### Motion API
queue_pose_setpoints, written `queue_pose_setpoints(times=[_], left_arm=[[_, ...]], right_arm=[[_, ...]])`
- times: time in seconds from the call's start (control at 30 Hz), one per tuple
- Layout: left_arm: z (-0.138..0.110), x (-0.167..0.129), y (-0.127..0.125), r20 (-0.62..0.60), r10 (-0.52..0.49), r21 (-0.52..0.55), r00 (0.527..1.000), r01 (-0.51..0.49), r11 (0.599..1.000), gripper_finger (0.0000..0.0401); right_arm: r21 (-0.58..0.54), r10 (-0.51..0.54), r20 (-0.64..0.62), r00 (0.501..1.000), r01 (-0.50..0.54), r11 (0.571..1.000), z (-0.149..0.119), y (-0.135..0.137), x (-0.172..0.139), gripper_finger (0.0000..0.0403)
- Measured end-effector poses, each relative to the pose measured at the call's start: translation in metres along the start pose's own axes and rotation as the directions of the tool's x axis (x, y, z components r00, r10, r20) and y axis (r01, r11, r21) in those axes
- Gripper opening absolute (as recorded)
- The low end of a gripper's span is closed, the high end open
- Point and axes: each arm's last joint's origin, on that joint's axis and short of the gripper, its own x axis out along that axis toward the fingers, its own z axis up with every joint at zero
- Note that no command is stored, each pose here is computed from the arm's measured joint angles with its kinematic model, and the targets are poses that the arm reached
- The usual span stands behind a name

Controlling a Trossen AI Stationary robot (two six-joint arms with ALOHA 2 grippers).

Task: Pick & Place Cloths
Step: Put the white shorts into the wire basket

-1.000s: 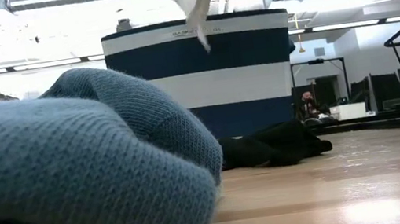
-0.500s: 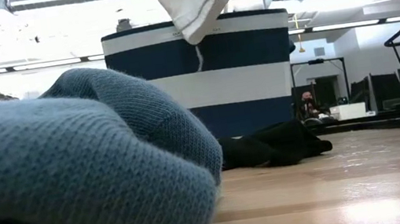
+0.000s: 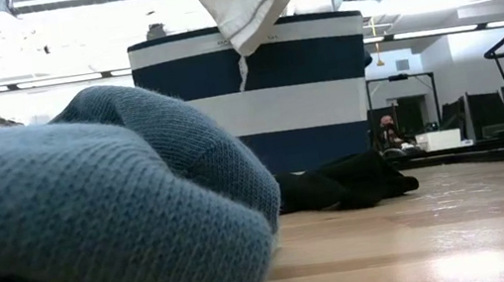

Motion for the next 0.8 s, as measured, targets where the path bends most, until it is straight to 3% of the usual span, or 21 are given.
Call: queue_pose_setpoints(times=[0.2,0.4,0.5,0.67,0.8], left_arm=[[0.0,0.0,0.0,0.0,0.0,0.0,1.0,0.0,1.0,0.0001],[-0.001,0.0,-0.001,-0.022,-0.029,0.0,0.999,0.029,1.0,0.0001],[-0.001,0.0,-0.001,-0.032,-0.042,-0.001,0.999,0.042,0.999,0.0001],[-0.002,0.0,-0.002,-0.055,-0.073,-0.002,0.996,0.073,0.997,0.0001],[-0.002,0.0,-0.003,-0.087,-0.114,0.01,0.99,0.116,0.993,0.0003]], right_arm=[[0.0,-0.026,-0.018,1.0,0.026,1.0,-0.011,-0.001,0.026,0.026],[0.022,-0.05,0.024,0.998,0.05,0.999,-0.007,-0.007,0.03,0.0243],[0.032,-0.052,0.043,0.998,0.051,0.998,-0.004,-0.009,0.031,0.0184],[0.086,0.043,0.022,0.999,-0.045,0.995,-0.005,-0.013,0.033,0.0025],[0.172,0.048,0.034,0.998,-0.053,0.984,-0.002,-0.013,0.031,0.0006]])
